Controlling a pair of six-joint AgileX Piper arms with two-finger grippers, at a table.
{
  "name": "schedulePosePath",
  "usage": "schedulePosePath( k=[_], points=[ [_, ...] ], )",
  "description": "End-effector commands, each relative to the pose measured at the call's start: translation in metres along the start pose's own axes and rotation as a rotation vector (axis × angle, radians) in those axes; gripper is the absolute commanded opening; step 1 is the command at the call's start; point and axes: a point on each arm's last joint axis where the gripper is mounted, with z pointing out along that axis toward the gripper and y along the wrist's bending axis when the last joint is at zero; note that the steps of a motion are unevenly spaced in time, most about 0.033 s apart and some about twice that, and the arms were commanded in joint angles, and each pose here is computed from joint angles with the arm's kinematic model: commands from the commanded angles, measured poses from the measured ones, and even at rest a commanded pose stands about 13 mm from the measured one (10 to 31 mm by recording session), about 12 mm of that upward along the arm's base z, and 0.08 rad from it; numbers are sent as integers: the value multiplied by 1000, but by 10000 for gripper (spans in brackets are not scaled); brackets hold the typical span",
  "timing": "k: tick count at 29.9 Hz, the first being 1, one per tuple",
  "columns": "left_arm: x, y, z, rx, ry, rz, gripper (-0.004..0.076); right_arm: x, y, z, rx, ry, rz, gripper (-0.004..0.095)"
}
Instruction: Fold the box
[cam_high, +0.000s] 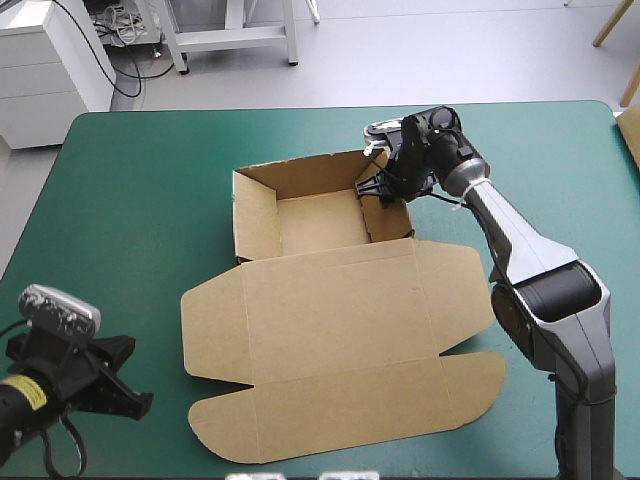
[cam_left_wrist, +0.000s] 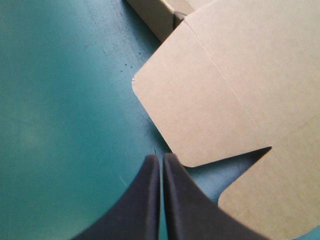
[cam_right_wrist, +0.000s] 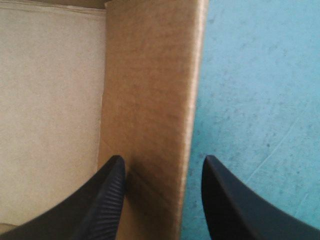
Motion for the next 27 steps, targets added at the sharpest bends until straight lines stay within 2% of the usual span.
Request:
schedulePosePath(
  k=[1, 3, 6, 7, 11, 15, 19, 27],
  points=[
    [22, -5, 3, 1, -149, -17, -8, -7, -4, -33, 25, -108, -17, 399],
    [41, -8, 8, 7, -185, -25, -8, -7, -5, -32, 41, -107, -23, 267],
    [65, -12, 14, 14, -255, -36, -8, -7, -9, -32, 77, -109, -36, 12],
    [69, -13, 12, 14, -296, -39, -8, -8, -11, -32, 91, -110, -37, -14],
    [75, -13, -3, -21, -422, -21, -8, -8, -21, -34, 182, -114, -67, -22],
    [80, -14, -4, -20, -404, -17, -8, -9, -53, -37, 282, -112, -47, -22],
    [80, -14, -4, -20, -404, -19, -8, -3, -111, -41, 339, -91, 33, -22],
    [80, -14, -4, -20, -404, -19, -8, 49, -261, -65, 461, -45, 330, -22]
  ],
)
